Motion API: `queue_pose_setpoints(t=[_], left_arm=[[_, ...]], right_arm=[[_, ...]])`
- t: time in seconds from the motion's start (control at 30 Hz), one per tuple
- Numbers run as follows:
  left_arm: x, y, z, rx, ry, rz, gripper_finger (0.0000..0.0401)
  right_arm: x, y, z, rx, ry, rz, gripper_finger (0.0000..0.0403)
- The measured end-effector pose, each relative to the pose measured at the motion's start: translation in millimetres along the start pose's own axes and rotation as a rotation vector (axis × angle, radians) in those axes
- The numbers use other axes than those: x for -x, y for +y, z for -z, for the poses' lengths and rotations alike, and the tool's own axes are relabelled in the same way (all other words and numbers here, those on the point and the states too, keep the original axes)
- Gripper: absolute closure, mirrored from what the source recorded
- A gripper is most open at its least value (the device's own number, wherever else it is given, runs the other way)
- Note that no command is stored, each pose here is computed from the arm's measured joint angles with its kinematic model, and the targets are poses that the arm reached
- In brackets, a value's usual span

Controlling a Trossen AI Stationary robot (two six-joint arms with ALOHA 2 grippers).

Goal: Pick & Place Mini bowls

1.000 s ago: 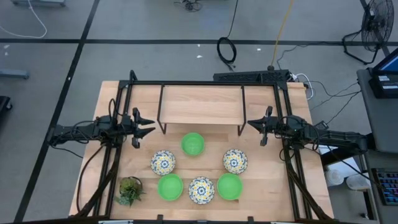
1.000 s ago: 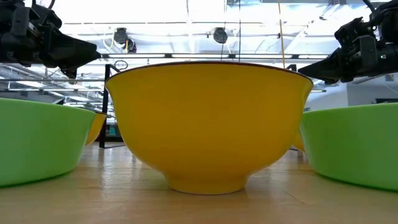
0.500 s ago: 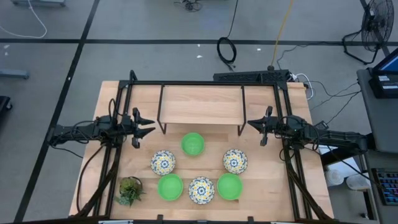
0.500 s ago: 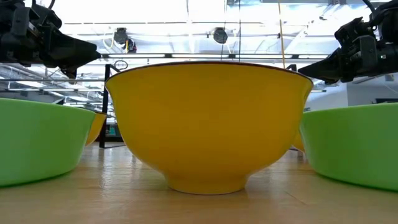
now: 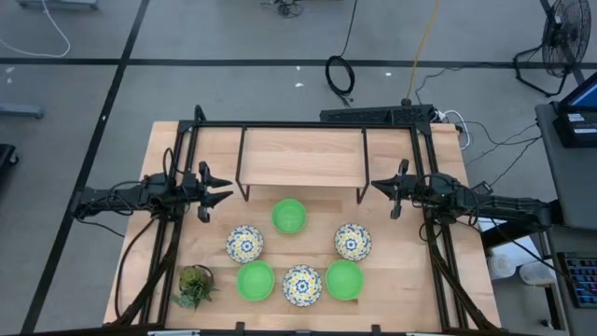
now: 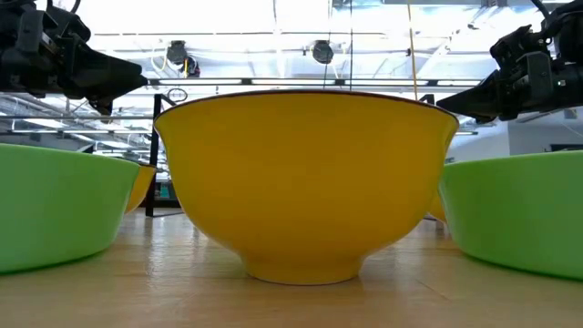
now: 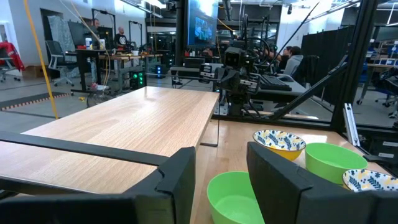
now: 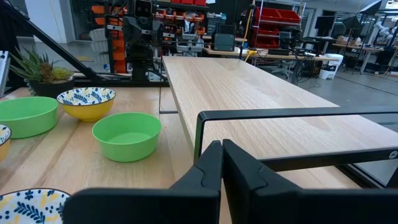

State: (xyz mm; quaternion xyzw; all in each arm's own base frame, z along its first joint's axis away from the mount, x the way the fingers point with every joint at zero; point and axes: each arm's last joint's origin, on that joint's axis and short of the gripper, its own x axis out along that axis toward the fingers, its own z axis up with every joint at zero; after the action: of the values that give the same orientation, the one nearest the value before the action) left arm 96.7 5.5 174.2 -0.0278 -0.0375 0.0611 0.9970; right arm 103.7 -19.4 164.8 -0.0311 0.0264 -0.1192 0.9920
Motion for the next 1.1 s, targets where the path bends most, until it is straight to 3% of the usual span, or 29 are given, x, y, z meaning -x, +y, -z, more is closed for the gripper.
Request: queue_pose_setpoints(t=[0.73, 0.8, 0.97, 1.1], left_arm=[[0.0, 0.0, -0.1, 0.000, 0.000, 0.001, 0.0254], [0.0, 0.0, 0.0, 0.000, 0.001, 0.000, 0.0254], [0.0, 0.0, 0.0, 0.000, 0.000, 0.000, 0.0254], [0.0, 0.0, 0.0, 0.000, 0.000, 0.000, 0.0254]], right_arm=[[0.0, 0.0, -0.2, -0.018, -0.003, -0.001, 0.0403], [0.0, 0.1, -0.3, -0.162, -0.003, -0.003, 0.0403], [0.0, 0.0, -0.4, -0.721, -0.004, -0.002, 0.0403], [0.0, -0.8, -0.8, -0.890, -0.018, 0.021, 0.0403]])
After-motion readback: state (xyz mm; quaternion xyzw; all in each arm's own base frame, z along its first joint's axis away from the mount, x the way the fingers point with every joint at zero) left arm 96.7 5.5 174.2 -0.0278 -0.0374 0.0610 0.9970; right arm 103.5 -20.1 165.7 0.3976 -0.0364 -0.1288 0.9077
